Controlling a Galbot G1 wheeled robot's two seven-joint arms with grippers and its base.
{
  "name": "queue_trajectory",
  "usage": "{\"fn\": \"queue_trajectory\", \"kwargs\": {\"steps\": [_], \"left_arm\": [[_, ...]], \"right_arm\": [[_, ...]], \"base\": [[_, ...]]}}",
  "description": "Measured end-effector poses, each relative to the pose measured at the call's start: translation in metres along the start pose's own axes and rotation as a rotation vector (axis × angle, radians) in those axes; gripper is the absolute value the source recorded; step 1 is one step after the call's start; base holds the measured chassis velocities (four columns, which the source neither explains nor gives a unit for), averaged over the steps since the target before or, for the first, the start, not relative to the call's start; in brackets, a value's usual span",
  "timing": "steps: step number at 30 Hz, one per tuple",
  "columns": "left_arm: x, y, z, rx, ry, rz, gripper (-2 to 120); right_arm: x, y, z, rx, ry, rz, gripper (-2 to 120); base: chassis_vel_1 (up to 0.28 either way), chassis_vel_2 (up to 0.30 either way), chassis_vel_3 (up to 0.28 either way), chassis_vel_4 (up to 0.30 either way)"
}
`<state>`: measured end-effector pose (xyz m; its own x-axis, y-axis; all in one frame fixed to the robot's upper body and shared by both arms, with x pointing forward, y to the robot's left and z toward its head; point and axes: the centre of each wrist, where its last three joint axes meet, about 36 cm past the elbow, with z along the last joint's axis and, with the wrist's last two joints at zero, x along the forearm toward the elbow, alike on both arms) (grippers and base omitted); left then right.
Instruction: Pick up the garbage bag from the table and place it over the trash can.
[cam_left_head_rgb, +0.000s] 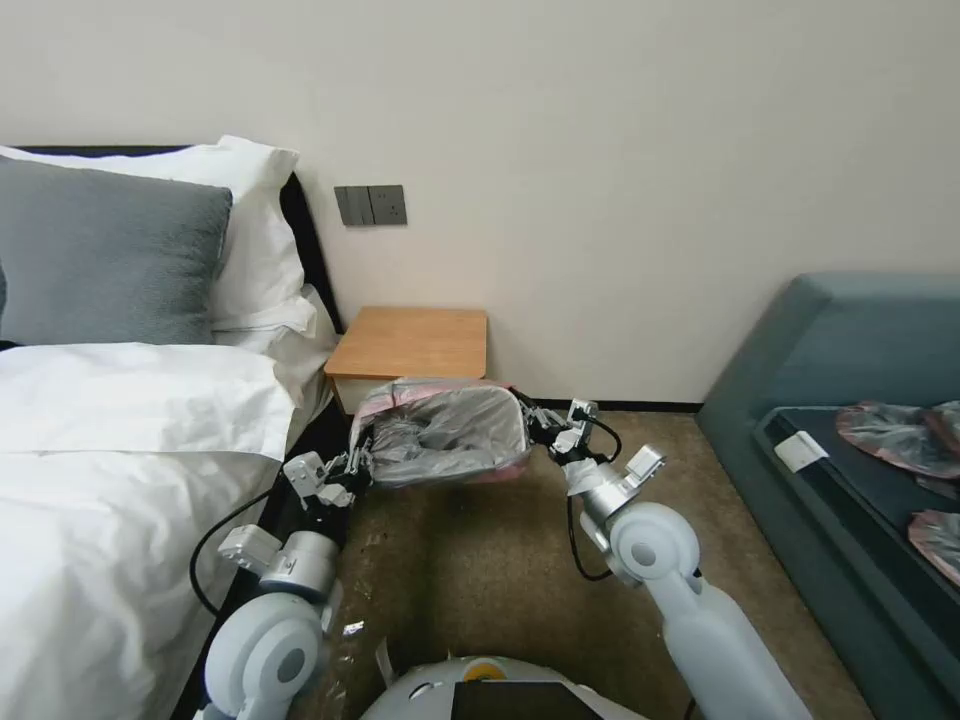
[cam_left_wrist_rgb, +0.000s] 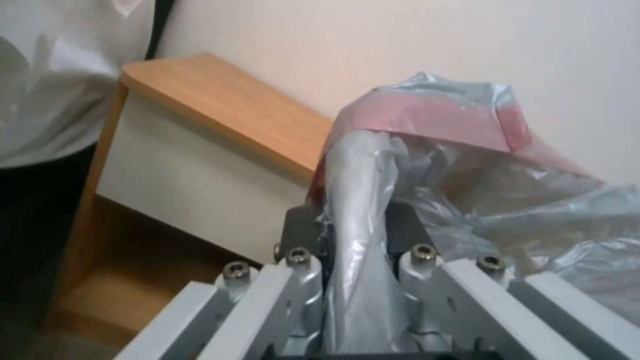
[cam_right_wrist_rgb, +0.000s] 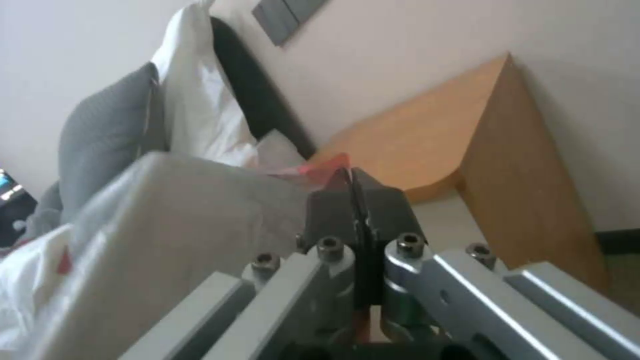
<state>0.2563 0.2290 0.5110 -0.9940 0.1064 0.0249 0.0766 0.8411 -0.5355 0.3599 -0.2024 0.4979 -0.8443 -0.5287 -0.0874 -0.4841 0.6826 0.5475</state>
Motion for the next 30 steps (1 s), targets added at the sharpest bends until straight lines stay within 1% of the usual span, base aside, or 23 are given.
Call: {"fn": "queue_trajectory", "kwargs": {"steps": [1,4,5,8,9,11,13,15,19,21,24,25,28,30], "left_arm": [[0.000,0.000,0.000,0.000,0.000,0.000,8],[-0.002,-0.001,-0.003,0.047,0.005,-0.019,8],[-0.002,-0.001,-0.003,0.047,0.005,-0.019,8],[-0.004,-0.001,-0.005,0.087,0.008,-0.036,8],[-0.004,-0.001,-0.005,0.087,0.008,-0.036,8],[-0.005,-0.001,-0.005,0.106,0.013,-0.042,8],[-0.005,-0.001,-0.005,0.112,0.014,-0.043,8],[-0.006,-0.001,-0.006,0.129,0.020,-0.046,8],[-0.008,0.001,-0.006,0.135,0.024,-0.053,8],[-0.008,0.003,-0.005,0.131,0.024,-0.056,8],[-0.008,0.005,-0.002,0.102,0.026,-0.047,8],[-0.008,0.005,-0.002,0.102,0.026,-0.047,8],[-0.006,0.004,0.000,0.103,0.036,-0.035,8],[-0.005,0.003,0.000,0.106,0.038,-0.032,8]], "right_arm": [[0.000,0.000,0.000,0.000,0.000,0.000,0],[0.005,0.006,0.001,0.003,0.002,-0.005,0],[0.005,0.006,0.001,0.003,0.002,-0.005,0],[0.013,0.016,0.001,0.037,0.006,-0.012,0],[0.013,0.016,0.001,0.037,0.006,-0.012,0],[0.017,0.020,0.002,0.076,0.010,-0.007,0],[0.018,0.021,0.002,0.086,0.012,-0.006,0],[0.019,0.022,0.005,0.126,0.016,0.005,0],[0.019,0.022,0.009,0.176,0.011,0.016,0],[0.018,0.021,0.010,0.190,0.011,0.020,0],[0.013,0.013,0.011,0.216,0.011,0.033,0],[0.013,0.013,0.011,0.216,0.011,0.033,0],[0.004,0.000,0.013,0.216,0.008,0.051,0],[0.003,-0.003,0.014,0.217,0.007,0.053,0]], "base": [[0.000,0.000,0.000,0.000],[0.000,0.000,0.000,0.000],[0.000,0.000,0.000,0.000],[0.000,0.000,0.000,0.000],[0.000,0.000,0.000,0.000],[0.000,0.000,0.000,0.000],[0.000,0.000,0.000,0.000],[0.000,0.000,0.000,0.000],[0.000,0.000,0.000,0.000],[0.000,0.000,0.000,0.000],[0.000,0.000,0.000,0.000],[0.000,0.000,0.000,0.000],[0.000,0.000,0.000,0.000],[0.000,0.000,0.000,0.000]]}}
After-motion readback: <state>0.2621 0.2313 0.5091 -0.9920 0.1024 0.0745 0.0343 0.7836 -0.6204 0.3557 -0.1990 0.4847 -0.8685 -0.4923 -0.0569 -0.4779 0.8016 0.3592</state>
